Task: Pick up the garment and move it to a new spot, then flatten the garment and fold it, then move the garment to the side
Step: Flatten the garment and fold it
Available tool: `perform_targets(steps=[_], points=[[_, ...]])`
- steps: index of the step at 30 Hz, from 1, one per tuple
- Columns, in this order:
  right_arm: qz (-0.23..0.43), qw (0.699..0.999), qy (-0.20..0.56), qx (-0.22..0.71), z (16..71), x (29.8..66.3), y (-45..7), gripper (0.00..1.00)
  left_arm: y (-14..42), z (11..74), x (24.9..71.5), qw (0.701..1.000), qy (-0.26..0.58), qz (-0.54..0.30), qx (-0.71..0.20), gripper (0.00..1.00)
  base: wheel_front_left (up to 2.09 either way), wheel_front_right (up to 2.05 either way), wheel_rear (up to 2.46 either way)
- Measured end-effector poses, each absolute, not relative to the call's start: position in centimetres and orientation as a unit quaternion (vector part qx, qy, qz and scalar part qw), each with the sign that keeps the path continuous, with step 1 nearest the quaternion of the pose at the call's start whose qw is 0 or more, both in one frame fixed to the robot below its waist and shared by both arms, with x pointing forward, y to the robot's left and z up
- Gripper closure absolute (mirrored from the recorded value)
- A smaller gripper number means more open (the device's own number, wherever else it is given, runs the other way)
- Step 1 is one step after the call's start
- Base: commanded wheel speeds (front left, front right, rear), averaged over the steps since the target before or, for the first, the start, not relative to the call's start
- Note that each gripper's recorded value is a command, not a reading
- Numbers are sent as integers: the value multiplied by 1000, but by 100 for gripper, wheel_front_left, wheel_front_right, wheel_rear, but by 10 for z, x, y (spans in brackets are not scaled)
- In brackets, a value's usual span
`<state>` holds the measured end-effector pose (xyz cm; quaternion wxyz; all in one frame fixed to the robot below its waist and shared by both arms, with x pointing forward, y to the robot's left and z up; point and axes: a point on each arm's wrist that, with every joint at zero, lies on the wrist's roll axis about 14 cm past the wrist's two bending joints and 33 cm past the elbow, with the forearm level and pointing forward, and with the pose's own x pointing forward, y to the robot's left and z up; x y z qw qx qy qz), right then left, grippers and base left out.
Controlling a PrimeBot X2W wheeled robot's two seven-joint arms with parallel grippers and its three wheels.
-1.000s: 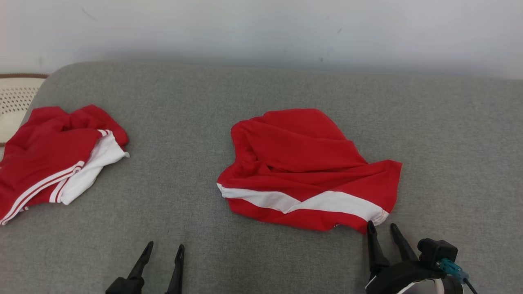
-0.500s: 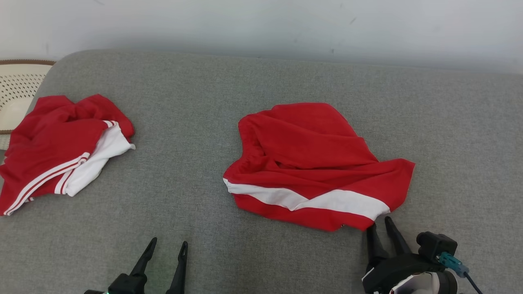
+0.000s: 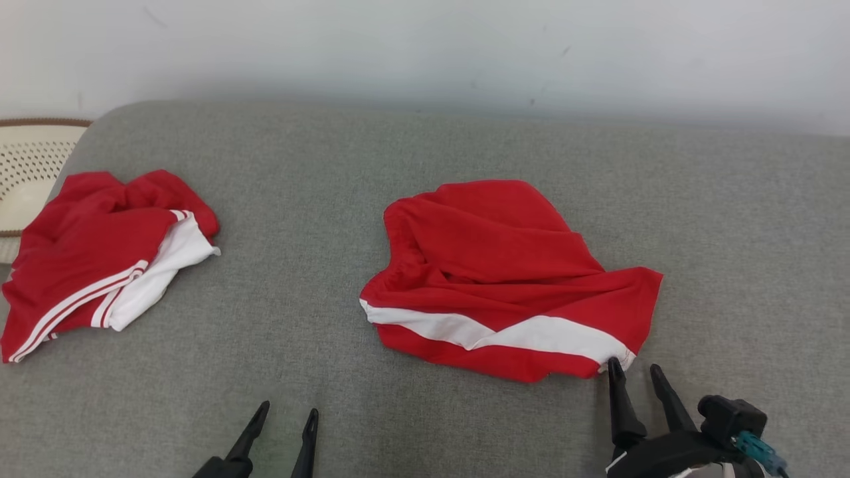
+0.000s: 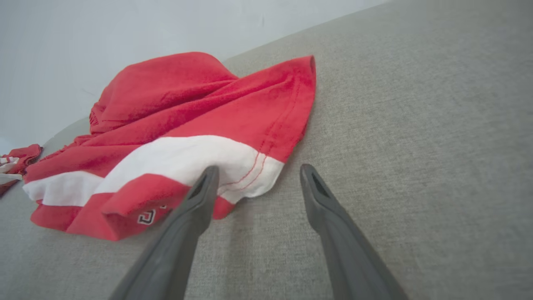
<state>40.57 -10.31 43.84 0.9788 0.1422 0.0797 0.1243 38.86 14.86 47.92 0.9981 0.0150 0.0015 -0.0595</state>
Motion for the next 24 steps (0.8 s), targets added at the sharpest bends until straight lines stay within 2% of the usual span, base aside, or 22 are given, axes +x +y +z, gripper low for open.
perform_targets(steps=[9, 24], points=[[109, 976, 72, 173, 445, 396, -109, 0, 136, 481, 386, 997, -2, -75, 11, 0, 0, 0, 0], [117, 971, 111, 177, 422, 415, -93, 0, 155, 467, 383, 998, 21, -50, 14, 0, 0, 0, 0]])
